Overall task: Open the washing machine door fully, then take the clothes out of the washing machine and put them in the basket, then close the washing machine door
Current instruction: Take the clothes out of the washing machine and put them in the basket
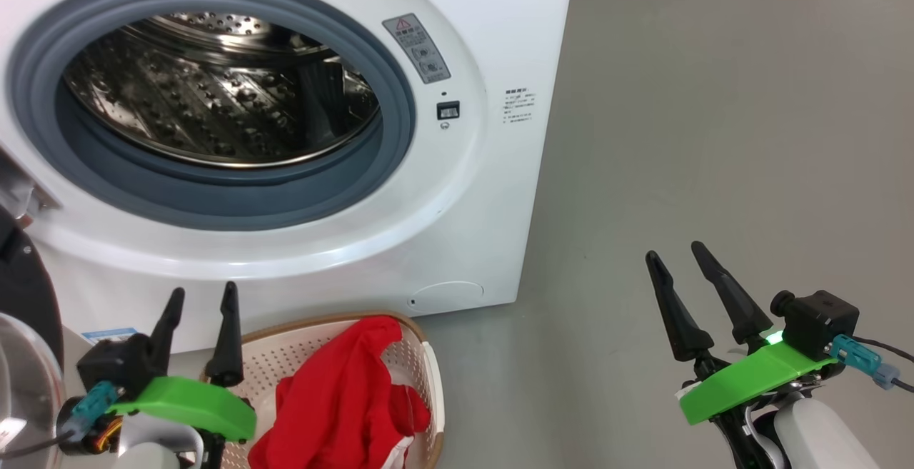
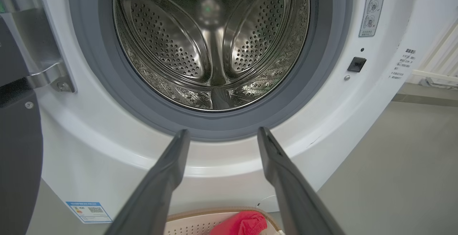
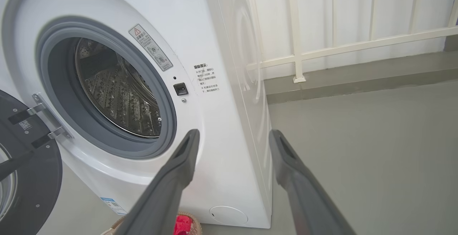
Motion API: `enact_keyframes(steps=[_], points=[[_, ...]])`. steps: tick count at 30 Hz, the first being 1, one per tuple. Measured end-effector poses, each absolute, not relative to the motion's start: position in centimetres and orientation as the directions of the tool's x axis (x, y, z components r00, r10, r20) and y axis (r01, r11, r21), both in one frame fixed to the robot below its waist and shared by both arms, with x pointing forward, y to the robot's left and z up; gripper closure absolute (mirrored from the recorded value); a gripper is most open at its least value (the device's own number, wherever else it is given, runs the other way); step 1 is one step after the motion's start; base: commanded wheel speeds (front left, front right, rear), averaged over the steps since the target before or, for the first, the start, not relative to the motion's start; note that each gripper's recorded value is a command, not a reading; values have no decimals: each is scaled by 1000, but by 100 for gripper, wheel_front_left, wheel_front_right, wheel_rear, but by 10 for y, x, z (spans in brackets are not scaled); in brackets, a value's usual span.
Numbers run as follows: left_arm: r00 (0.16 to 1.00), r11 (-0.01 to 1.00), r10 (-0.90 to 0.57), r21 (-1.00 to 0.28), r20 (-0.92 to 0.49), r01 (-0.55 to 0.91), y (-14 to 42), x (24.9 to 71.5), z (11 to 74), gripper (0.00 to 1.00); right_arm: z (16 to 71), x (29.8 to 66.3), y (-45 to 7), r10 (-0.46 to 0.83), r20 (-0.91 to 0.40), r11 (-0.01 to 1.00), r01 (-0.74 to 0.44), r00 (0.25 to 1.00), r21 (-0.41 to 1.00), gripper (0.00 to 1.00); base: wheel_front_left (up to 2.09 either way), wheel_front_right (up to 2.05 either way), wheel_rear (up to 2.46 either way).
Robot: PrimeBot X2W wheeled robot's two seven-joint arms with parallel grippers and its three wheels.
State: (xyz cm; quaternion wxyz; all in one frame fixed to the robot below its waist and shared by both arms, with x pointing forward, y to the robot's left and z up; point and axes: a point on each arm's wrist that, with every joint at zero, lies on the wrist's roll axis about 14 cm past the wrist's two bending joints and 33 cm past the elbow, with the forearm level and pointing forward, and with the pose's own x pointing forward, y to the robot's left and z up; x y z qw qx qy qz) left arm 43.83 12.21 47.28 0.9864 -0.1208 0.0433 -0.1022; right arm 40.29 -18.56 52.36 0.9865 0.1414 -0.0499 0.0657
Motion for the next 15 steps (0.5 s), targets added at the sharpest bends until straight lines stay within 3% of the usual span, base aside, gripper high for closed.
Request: enact_keyframes(steps=[15], points=[[984,952,-148,-254,94,168,135,413,522,0,528,395,-186,122,127,953,-152,984,262,0,0,0,0]])
